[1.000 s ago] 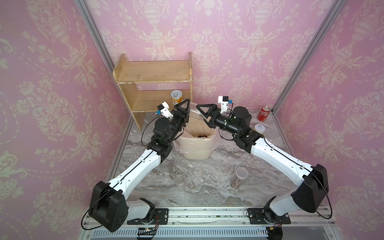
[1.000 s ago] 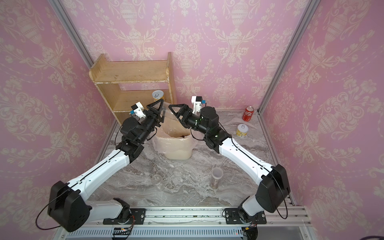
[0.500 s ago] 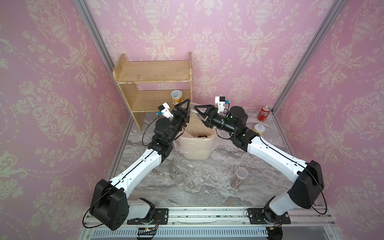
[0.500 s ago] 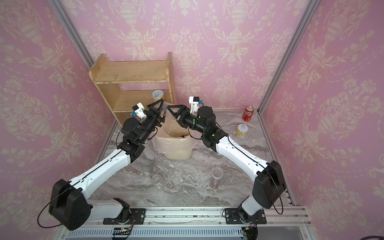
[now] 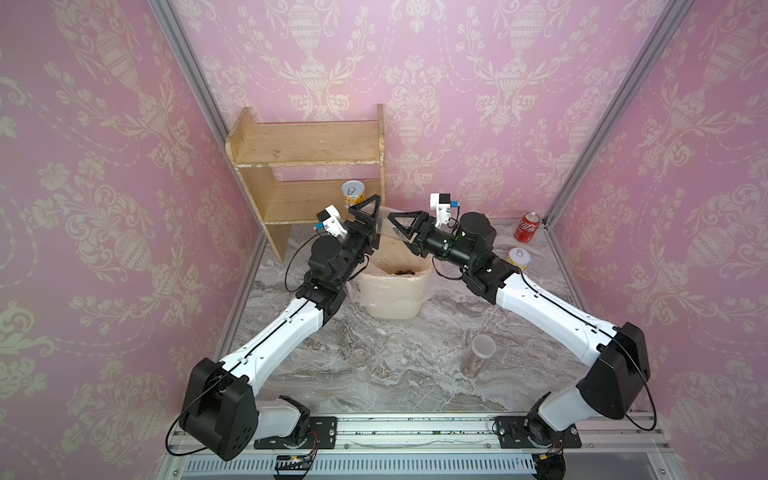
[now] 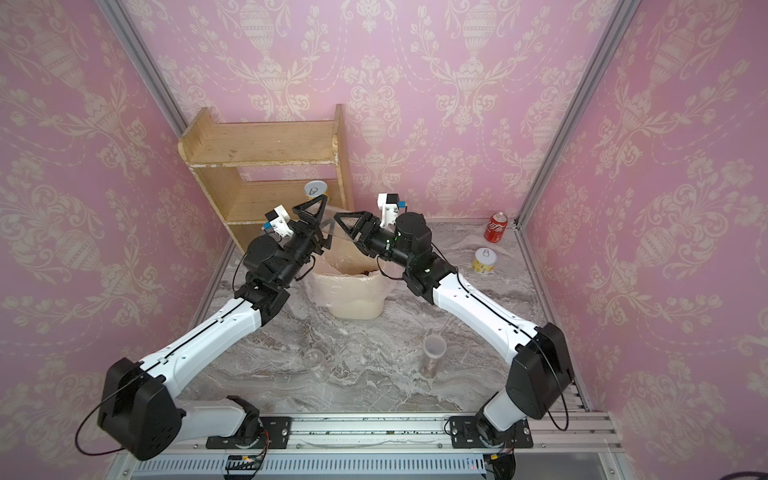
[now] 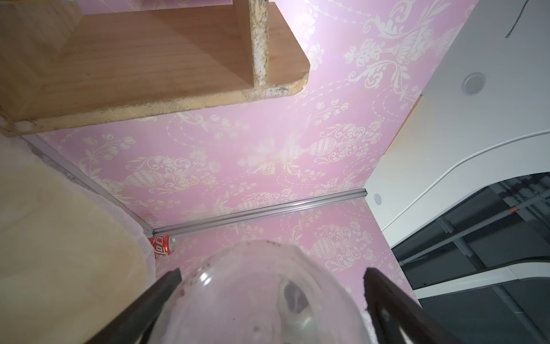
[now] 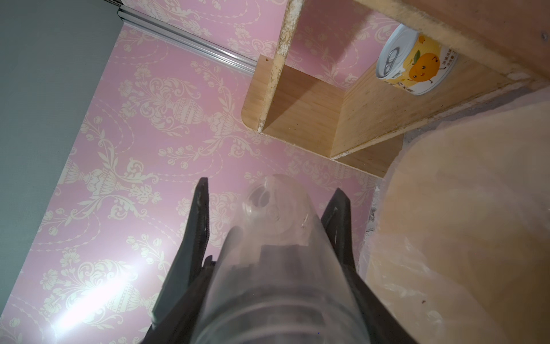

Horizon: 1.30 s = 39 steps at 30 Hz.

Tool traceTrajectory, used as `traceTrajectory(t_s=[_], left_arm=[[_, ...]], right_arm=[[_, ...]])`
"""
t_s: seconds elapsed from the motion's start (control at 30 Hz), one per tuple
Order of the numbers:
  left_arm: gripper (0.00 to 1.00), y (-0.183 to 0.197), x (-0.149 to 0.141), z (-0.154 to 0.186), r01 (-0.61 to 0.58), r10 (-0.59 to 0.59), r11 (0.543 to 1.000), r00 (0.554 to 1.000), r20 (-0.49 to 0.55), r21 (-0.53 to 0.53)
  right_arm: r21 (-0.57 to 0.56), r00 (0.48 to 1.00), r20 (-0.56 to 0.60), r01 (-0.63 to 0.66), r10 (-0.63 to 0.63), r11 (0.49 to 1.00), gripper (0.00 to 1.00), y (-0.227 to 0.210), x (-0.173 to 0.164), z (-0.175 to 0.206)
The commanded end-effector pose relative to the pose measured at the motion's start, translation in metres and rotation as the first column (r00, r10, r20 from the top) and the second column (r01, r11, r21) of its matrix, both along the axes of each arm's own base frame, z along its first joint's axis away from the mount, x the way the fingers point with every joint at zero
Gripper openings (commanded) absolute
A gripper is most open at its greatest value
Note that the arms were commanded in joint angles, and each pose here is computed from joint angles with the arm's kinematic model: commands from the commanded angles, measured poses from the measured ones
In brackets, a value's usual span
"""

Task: Empty the moldy dried flower tea in the jars
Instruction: Place the jar at the center of the board.

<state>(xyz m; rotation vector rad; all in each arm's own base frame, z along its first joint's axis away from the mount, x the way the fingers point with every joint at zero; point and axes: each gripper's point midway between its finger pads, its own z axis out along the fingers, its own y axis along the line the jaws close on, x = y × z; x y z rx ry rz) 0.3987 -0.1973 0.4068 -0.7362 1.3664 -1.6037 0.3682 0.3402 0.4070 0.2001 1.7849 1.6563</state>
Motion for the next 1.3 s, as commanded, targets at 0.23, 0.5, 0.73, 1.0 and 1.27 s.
traceTrajectory(t_s=[0.23, 0.5, 0.73, 1.0, 1.27], left_arm=[[0.99, 0.052, -0.045, 0.009, -0.160, 0.110, 0.832, 0.986, 0.125, 0.532], [0.99, 0.092, -0.094, -0.019, -0.235, 0.084, 0.353, 0.972, 0.220, 0.906], [0.99, 0.111, -0.130, -0.062, -0.264, 0.051, 0.202, 0.965, 0.259, 0.943], [0.99, 0.123, -0.153, -0.087, -0.277, 0.055, 0.178, 0.961, 0.271, 0.944], [0.99, 0.138, -0.158, -0.115, -0.230, 0.108, 0.108, 0.970, 0.218, 0.967]], right_arm=[[-0.294, 0.984, 0.174, 0.017, 0.036, 0.956, 0.53, -0.042, -0.060, 0.023], [-0.643, 0.945, 0.160, -0.119, 0.285, 0.756, 0.52, -0.065, -0.124, -0.008], [-0.835, 0.869, -0.003, -0.274, 0.494, 0.477, 0.53, -0.063, -0.178, -0.070], [-0.935, 0.792, -0.199, -0.330, 0.577, 0.131, 0.55, -0.041, -0.207, -0.150], [-0.932, 0.744, -0.339, -0.350, 0.576, -0.097, 0.56, -0.015, -0.222, -0.221]])
